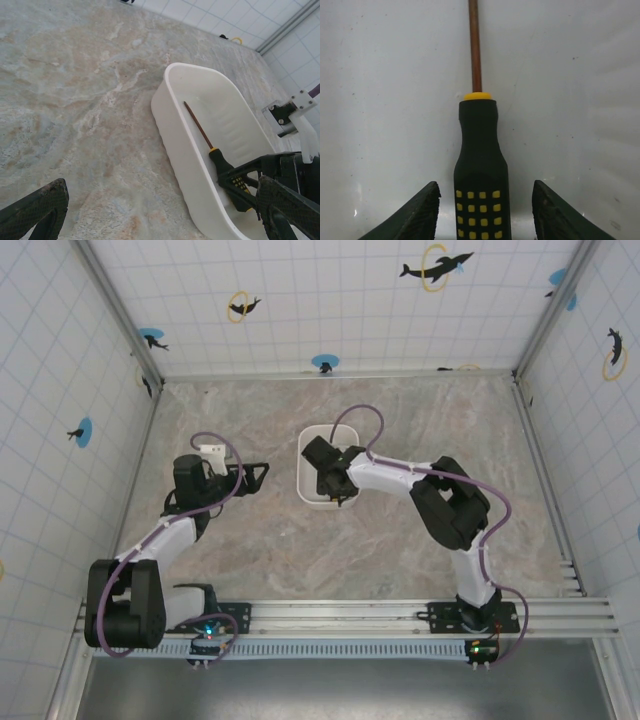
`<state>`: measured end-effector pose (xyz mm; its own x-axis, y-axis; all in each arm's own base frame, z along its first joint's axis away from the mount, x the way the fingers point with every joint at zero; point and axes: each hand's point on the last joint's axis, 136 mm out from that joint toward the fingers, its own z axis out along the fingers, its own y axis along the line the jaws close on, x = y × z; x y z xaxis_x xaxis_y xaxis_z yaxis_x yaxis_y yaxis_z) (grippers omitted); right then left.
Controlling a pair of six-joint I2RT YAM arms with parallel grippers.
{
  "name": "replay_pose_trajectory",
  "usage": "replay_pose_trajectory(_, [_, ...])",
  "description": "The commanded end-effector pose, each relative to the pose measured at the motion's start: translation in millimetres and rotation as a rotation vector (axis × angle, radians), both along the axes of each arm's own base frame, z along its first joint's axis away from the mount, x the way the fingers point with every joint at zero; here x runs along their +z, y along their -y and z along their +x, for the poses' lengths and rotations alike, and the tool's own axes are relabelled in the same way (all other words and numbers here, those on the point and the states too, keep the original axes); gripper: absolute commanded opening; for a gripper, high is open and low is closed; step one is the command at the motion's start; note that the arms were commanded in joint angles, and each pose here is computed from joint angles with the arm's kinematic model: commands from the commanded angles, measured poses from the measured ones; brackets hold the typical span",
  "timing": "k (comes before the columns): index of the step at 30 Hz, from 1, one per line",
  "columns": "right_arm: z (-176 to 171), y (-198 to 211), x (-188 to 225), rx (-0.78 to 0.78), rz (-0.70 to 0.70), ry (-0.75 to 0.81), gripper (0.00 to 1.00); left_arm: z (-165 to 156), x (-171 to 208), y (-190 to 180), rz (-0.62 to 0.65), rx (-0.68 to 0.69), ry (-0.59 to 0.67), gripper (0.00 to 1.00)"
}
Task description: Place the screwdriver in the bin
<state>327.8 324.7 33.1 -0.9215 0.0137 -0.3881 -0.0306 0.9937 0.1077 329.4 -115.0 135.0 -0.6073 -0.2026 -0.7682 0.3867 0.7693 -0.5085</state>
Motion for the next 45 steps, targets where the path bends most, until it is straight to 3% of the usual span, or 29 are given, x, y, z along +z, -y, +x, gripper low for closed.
replay_pose_trajectory(1, [9.5,-3.3,56.0,0.004,0.052,0.078,0.62,-0.1,7.6,-0.7,0.029,0.004,0.026,0.98])
replay_pose_trajectory(9, [14.5,1.9,158.5,0.155,0.077,0.234,0.81,16.5,38.6,-19.9,0.112,0.11,0.118,0.98])
replay_pose_trajectory(14, [7.1,21.6,193.0,0.235,0.142,0.252,0.87,25.9,59.6,-30.9,0.169,0.167,0.183,0.97])
replay_pose_trajectory(17, [6.7,48.3,202.1,0.251,0.132,0.292,0.88,30.4,64.3,-41.4,0.21,0.221,0.215,0.98])
replay_pose_trajectory(21, [20.7,108.6,210.2,0.221,0.053,0.473,0.88,28.8,74.5,-58.9,0.278,0.311,0.352,0.98])
replay_pose_trajectory(27, [39.7,219.8,214.2,0.033,-0.027,0.809,0.89,31.7,77.3,-89.3,0.411,0.46,0.452,0.98])
replay_pose_trajectory(30, [40.9,268.9,205.5,-0.081,-0.037,0.904,0.89,35.3,73.9,-94.2,0.445,0.482,0.488,0.98])
replay_pose_trajectory(34, [34.6,318.5,183.4,-0.217,-0.15,0.975,0.89,38.8,66.3,-96.7,0.443,0.485,0.524,0.98])
replay_pose_trajectory(38, [26.2,338.9,163.3,-0.275,-0.144,1.053,0.88,37.3,56.5,-103.9,0.4,0.501,0.534,0.98])
replay_pose_trajectory(45, [18.0,350.0,129.6,-0.311,-0.19,1.053,0.88,30.6,48.9,-115.6,0.369,0.524,0.547,0.98])
